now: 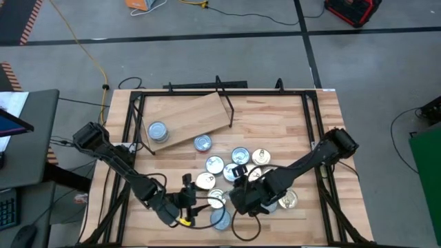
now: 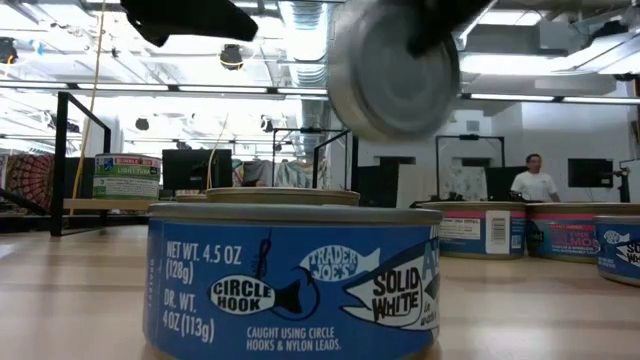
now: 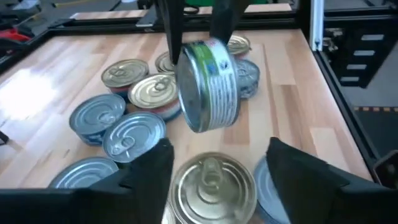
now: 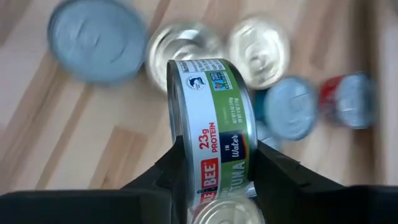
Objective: Stack canned seafood by type on shelf
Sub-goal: Stack the green white tuna can on top of the green white tuna can on the shelf
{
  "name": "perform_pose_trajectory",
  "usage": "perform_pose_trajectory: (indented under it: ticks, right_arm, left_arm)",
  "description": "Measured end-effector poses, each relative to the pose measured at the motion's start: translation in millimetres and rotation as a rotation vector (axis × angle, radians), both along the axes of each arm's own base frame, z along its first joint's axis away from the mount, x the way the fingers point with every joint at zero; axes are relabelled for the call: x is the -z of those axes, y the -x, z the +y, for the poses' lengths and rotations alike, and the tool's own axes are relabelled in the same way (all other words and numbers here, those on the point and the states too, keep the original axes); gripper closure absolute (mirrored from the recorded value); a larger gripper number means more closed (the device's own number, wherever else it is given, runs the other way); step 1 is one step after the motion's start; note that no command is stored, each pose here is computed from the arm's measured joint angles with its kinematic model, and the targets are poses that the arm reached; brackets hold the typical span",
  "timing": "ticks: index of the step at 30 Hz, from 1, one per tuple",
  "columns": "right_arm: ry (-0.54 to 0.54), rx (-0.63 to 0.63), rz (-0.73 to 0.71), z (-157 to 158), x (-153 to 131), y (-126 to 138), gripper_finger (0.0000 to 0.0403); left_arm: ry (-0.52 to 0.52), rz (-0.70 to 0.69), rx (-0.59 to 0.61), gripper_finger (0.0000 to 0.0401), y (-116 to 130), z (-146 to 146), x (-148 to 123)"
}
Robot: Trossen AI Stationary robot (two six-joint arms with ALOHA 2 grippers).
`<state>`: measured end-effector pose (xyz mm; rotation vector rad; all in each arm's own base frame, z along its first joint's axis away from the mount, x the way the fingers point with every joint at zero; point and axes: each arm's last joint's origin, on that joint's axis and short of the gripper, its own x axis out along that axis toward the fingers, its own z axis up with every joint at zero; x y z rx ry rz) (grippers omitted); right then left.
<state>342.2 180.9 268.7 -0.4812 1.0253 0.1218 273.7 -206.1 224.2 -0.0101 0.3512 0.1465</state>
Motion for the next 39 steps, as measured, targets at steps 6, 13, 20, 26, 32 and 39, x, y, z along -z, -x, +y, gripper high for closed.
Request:
perform_pose_trajectory:
  ticks: [6, 13, 20, 26, 32, 39]
  right_arm:
    - [-0.039, 0.064, -0.078, -6, -6, -7, 0.0239]
    - [-0.080, 0.165, -0.127, -21, -8, -18, 0.0238]
    - [-0.082, 0.193, -0.207, -26, -12, -27, 0.0237]
    - [-0.104, 0.178, -0.259, -27, -27, -21, 0.0237]
    - [-0.149, 0.174, -0.337, -28, -48, -14, 0.0235]
    - [-0.202, 0.222, -0.345, -29, -52, -12, 0.0206]
  left_arm:
    - [0.009, -0.009, -0.049, 0.0088, -10, 13, -1]
    - [-0.022, -0.045, -0.077, 0.0077, -16, 20, -5]
    - [-0.027, -0.049, -0.093, 0.0078, -17, 22, -5]
    - [-0.070, -0.066, -0.125, 0.0090, -15, 25, -12]
    - [-0.095, -0.066, -0.097, 0.0155, -17, 25, -17]
    - [-0.145, -0.075, -0.099, 0.0274, -20, 24, -25]
